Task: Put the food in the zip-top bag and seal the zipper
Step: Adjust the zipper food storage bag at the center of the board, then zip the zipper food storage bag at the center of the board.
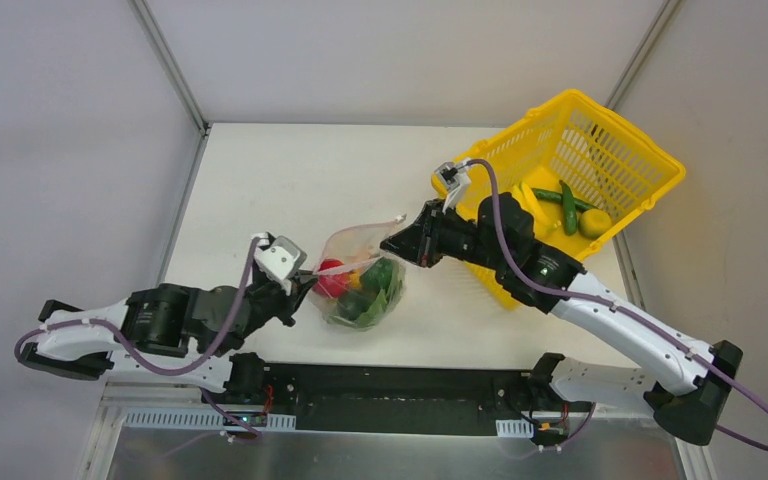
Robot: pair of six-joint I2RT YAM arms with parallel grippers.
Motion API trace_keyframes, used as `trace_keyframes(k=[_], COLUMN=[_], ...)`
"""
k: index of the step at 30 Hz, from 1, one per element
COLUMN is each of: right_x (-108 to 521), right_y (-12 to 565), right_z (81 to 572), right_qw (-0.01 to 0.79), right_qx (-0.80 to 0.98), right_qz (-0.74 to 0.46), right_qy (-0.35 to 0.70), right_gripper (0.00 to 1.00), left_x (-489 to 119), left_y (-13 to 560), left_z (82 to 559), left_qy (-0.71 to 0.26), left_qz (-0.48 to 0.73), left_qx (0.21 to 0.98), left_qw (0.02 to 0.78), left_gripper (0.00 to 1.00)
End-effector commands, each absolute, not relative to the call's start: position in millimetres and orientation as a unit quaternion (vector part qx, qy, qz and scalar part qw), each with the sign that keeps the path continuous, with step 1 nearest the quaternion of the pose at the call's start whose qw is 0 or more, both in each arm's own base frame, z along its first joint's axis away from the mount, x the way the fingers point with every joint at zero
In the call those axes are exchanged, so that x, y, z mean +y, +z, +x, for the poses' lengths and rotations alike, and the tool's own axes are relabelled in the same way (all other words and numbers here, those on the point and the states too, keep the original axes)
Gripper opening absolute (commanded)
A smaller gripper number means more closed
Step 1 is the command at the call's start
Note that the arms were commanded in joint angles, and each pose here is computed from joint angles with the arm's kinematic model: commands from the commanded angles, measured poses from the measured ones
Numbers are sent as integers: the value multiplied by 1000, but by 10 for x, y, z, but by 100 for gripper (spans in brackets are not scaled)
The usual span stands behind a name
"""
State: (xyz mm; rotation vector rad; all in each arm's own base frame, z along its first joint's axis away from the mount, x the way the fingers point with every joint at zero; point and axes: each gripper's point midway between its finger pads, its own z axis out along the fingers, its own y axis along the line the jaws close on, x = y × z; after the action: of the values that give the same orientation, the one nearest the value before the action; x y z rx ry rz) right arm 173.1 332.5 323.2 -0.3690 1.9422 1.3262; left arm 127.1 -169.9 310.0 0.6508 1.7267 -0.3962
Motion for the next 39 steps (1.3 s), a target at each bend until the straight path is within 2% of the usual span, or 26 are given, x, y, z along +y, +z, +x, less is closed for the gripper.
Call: trace_keyframes(k=[1, 4, 7, 12, 18, 22, 27, 32, 39], right_x=[3250, 3181, 3107, 2886, 2566, 2562, 2648, 2699, 2742], right_y=[3526, 3508, 3514, 3530, 3492, 3464, 3049, 2839, 2795], right_z=[1534, 1523, 1470, 1347, 1518, 1417, 1319, 1186, 1224], right_qw=[400, 407, 417, 450, 528, 515, 480, 503, 524], right_qx=[706, 708, 702, 683, 673, 666, 661, 595, 569], right_qz=[-217, -218, -236, -292, -296, -325, -387, -443, -460], right_qy=[543, 534, 526, 495, 424, 431, 427, 444, 436], right_gripper=[15, 24, 50, 63, 64, 64, 64, 67, 69], left_x=[-1712, -1670, -1618, -1555, -1591, -1620, -1623, -1557, -1552], left_y=[3278, 3269, 3247, 3249, 3209, 3189, 3202, 3191, 3147], left_z=[1207, 1214, 1248, 1253, 1232, 1263, 1296, 1318, 1332], left_qy=[-217, -199, -177, -190, -191, -166, -165, -164, -153], left_qz=[299, 315, 319, 312, 328, 333, 317, 301, 305], left_qx=[712, 712, 716, 709, 702, 708, 709, 713, 713], left_qw=[597, 595, 595, 603, 603, 600, 609, 612, 612], left_gripper=[0, 0, 0, 0, 0, 0, 0, 0, 0])
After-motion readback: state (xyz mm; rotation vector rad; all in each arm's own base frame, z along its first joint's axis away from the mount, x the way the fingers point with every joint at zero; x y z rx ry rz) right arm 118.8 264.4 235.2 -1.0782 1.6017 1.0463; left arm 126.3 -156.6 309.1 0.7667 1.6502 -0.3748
